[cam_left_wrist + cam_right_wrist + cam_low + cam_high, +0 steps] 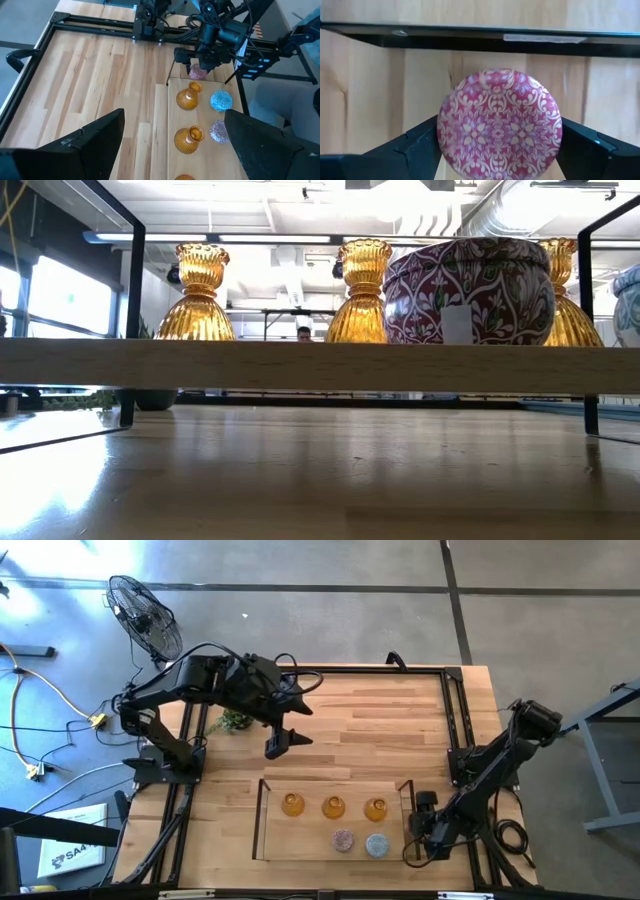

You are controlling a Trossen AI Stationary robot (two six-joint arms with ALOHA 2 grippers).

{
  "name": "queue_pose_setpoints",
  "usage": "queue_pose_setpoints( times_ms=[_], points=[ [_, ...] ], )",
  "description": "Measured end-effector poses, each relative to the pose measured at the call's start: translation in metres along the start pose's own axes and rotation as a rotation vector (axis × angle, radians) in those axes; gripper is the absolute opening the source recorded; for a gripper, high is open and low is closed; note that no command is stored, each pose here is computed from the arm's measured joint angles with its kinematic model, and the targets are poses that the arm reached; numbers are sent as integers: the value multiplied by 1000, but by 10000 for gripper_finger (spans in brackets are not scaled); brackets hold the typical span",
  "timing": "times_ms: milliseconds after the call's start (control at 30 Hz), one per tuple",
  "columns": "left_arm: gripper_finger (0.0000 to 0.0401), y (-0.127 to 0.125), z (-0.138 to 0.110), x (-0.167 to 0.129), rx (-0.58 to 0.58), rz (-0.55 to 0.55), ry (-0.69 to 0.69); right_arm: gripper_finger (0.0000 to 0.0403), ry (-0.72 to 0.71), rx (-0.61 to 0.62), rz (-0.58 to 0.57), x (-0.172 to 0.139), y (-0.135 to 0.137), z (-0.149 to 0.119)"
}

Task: Pick & Place candle stick holders
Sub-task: Put the pink patterned scented candle on the shelf

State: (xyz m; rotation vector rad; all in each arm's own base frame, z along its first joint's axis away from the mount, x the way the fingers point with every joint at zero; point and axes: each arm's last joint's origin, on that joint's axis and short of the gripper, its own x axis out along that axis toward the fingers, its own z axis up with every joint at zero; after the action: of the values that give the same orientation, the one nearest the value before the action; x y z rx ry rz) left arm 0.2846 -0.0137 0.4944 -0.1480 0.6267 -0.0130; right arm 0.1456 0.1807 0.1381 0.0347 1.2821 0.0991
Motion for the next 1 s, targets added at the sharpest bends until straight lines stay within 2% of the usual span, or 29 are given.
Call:
queue_pose_setpoints(
  times_ms=[167, 367, 500, 800, 1000],
  points=[
    [337, 0, -1, 5, -1, 4, 28, 317, 7, 26, 25, 2, -1, 4],
    [337, 0, -3, 9, -2, -10, 55, 287, 35, 108, 39, 2, -3, 5],
    [337, 0, -3, 14, -2, -20, 66, 287, 48, 134, 37, 2, -3, 5],
    [337, -1, -3, 13, -2, -35, 67, 287, 125, 147, 5, -9, 0, 8],
    [337, -1, -3, 13, 2, -35, 66, 287, 195, 161, -78, -28, 4, 12]
  ],
)
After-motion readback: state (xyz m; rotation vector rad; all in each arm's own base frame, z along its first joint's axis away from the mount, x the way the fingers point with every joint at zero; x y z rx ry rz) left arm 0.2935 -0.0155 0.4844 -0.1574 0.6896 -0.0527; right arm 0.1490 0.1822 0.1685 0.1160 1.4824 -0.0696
